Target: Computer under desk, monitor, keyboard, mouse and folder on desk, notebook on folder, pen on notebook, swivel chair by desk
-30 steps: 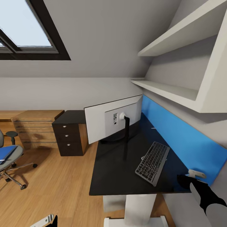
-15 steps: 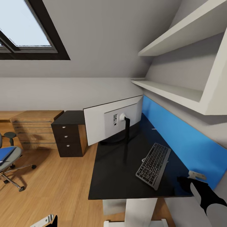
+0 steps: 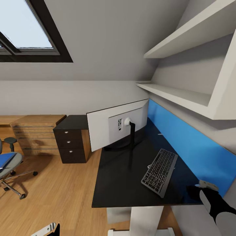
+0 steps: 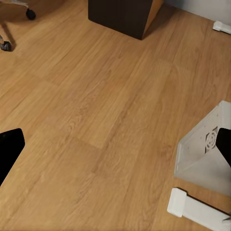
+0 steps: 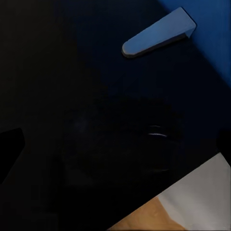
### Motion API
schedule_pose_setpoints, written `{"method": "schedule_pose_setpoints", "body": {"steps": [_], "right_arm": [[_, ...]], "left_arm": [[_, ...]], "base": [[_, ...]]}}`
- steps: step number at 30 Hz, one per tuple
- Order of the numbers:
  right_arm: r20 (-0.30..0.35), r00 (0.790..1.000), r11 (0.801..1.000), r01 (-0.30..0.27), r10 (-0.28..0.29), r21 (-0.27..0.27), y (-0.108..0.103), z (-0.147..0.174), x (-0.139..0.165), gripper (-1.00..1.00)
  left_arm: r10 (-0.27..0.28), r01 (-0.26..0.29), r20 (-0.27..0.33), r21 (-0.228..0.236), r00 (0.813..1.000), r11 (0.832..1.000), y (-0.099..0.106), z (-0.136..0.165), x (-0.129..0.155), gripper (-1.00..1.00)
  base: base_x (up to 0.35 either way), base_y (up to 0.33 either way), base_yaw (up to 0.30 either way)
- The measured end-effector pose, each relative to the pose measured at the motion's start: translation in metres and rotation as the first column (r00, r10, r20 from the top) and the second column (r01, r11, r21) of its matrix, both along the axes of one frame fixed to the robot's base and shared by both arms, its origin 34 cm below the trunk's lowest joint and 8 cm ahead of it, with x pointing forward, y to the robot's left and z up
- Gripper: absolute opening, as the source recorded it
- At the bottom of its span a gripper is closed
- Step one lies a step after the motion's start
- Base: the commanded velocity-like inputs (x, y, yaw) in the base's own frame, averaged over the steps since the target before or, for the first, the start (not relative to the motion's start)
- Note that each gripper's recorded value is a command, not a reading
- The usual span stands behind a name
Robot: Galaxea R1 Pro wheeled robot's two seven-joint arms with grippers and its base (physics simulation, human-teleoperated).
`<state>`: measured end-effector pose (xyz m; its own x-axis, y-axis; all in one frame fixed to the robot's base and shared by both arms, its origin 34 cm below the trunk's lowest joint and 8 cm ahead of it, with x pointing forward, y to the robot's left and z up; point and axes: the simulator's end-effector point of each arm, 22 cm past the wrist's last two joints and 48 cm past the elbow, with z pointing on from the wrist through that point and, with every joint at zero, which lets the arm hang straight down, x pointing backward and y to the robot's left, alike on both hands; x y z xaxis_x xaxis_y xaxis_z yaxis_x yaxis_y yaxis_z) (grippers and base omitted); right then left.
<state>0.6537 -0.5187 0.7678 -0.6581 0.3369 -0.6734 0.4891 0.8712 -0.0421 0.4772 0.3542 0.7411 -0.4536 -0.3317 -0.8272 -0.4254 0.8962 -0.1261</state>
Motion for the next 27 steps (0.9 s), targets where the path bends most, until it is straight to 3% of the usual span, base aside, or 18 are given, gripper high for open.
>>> {"method": "schedule_pose_setpoints", "body": {"steps": [22,27], "right_arm": [[0.024,0.999,0.999,0.026,-0.027,0.034,-0.0001,0.0010,0.0011,1.00],[0.025,0.999,0.999,0.026,-0.027,0.034,-0.0001,0.0014,0.0010,1.00]], "left_arm": [[-0.001,0.001,-0.006,0.002,1.000,1.000,0.0001,-0.0021,-0.0015,1.00],[0.001,-0.001,-0.009,0.004,1.000,1.000,0.0008,-0.0035,-0.0029,1.00]], "base": [[0.000,0.000,0.000],[0.164,0.000,0.000]]}}
